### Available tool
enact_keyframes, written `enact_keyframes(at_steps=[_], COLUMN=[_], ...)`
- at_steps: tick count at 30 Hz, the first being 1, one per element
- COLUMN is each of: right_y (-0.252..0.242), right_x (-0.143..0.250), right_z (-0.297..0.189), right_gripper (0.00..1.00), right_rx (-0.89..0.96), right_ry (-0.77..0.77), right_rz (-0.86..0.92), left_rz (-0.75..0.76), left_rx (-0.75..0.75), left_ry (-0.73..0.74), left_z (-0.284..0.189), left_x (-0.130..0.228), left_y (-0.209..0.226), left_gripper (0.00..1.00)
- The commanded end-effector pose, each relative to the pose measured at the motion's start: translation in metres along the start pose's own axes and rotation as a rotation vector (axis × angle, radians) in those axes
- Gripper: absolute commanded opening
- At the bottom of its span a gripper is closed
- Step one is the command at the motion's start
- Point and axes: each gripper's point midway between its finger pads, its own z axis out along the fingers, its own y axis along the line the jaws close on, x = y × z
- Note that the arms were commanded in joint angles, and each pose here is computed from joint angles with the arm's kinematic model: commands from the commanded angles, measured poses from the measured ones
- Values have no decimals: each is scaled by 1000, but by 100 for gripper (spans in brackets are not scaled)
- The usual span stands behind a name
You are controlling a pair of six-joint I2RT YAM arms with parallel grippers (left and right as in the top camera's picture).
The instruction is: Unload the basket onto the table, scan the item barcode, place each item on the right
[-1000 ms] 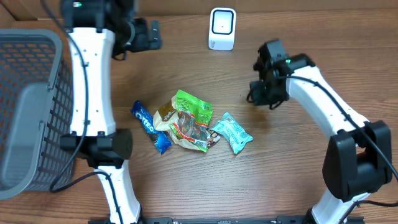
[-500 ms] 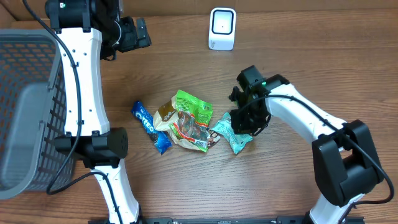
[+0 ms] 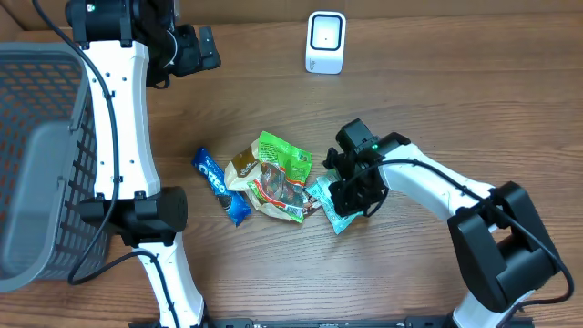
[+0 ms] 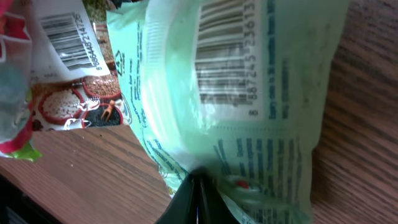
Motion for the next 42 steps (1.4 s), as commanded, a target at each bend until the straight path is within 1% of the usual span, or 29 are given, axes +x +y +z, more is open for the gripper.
enact_keyframes(at_steps=[1, 5, 11, 14, 17, 20, 24, 25, 27, 29, 30, 33, 36, 40, 42], right_y=[-36, -69, -130, -144, -153, -150, -130, -122, -116, -118, -119, -119, -128, -144, -145], right_x=[19, 14, -3, -18, -34, -48, -70, -77, -81, -82, -81, -76, -60, -39, -26], right_z=[13, 5, -22, -30, -39, -55, -92, -109, -130, -151, -161, -175, -184, -184, -181], right_gripper=[4, 4, 4, 4, 4, 5, 16, 20, 22, 22, 23, 23, 18, 18, 24], right_rx=[146, 287, 562, 585, 584, 527, 383, 324, 259, 208, 158, -26, -183, -215, -215], right_ry=[56, 31, -53, -113, -178, -210, -244, -261, -279, -305, -317, -337, -333, -397, -447], right_rz=[33, 56, 77, 56, 81, 107, 137, 170, 237, 367, 432, 501, 590, 675, 706], left_rz=[-8, -8, -8, -8, -8, -8, -8, -8, -8, -8, -8, -8, -8, -8, -8], left_rx=[2, 2, 2, 2, 2, 2, 2, 2, 2, 2, 2, 2, 2, 2, 2], left_ry=[-16, -16, -17, -16, -17, -16, -16, -17, -16, -16, -17, -16, -16, -16, -17], left_z=[-4, -4, -4, -4, -4, -4, -4, -4, -4, -4, -4, -4, -4, -4, -4], left_x=[-2, -2, -2, -2, -2, -2, -2, -2, -2, -2, -2, -2, -2, -2, -2], left_y=[-2, -2, -2, -2, -2, -2, -2, -2, -2, -2, -2, -2, -2, -2, -2], left_gripper=[100, 100, 100, 100, 100, 100, 100, 100, 100, 100, 100, 100, 100, 100, 100])
